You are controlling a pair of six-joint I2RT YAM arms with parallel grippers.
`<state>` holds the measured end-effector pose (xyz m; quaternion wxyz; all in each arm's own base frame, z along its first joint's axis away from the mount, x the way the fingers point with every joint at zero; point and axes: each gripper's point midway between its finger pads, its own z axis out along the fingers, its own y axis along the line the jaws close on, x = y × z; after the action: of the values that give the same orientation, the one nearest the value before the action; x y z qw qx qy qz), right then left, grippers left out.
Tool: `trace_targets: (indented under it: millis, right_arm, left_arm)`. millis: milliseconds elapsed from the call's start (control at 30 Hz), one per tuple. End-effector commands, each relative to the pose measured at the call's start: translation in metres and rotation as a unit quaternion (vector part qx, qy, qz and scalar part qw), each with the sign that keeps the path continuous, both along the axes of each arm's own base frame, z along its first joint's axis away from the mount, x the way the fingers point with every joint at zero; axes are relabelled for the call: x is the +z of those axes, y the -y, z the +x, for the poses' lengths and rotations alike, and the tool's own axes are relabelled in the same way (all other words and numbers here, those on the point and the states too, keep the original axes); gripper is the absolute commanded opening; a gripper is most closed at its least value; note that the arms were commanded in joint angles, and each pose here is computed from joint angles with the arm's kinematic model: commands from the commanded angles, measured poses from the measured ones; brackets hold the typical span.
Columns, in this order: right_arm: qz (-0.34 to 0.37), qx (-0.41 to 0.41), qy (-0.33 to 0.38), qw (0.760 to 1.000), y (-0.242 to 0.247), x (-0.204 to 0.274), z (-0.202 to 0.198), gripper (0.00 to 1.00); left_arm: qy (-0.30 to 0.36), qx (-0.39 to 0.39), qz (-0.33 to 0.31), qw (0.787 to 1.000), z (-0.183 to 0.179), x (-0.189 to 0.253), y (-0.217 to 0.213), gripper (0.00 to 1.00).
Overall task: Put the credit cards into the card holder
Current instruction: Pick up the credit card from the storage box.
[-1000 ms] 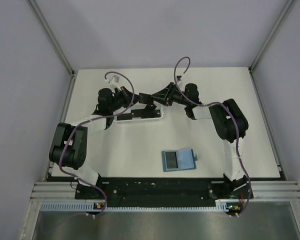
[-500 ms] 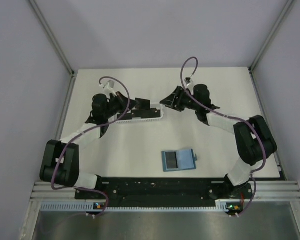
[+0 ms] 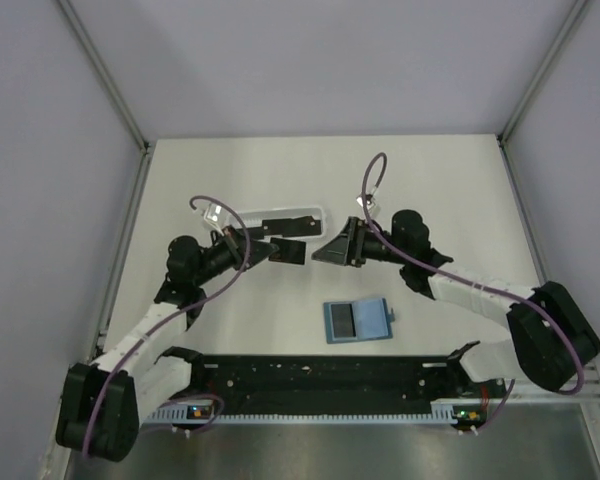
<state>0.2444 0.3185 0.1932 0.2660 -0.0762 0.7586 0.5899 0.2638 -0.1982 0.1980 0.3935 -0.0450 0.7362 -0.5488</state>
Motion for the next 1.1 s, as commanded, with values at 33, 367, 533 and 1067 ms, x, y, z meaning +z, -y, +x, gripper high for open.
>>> trace_targets:
  millis: [33,367,533,1067]
  right_arm:
    - [0.042,-0.027,0.047,0.998,0.015,0.026,-0.021,0.67]
    - [0.086,-0.015,0.061,0.994,0.027,0.044,-0.047,0.72]
    - [0.114,0.004,0.056,0.992,0.024,0.049,-0.052,0.69]
    - [-0.039,0.040,0.141,0.988,0.040,0.034,-0.068,0.63]
  left_arm:
    - [0.053,-0.032,-0.043,0.997,-0.033,0.035,0.006,0.00]
    - [0.058,-0.062,-0.067,0.994,-0.057,0.044,0.021,0.00]
    - [0.059,-0.082,-0.082,0.992,-0.065,0.051,0.032,0.00]
    - [0.053,-0.227,0.033,0.972,-0.085,0.047,0.059,0.00]
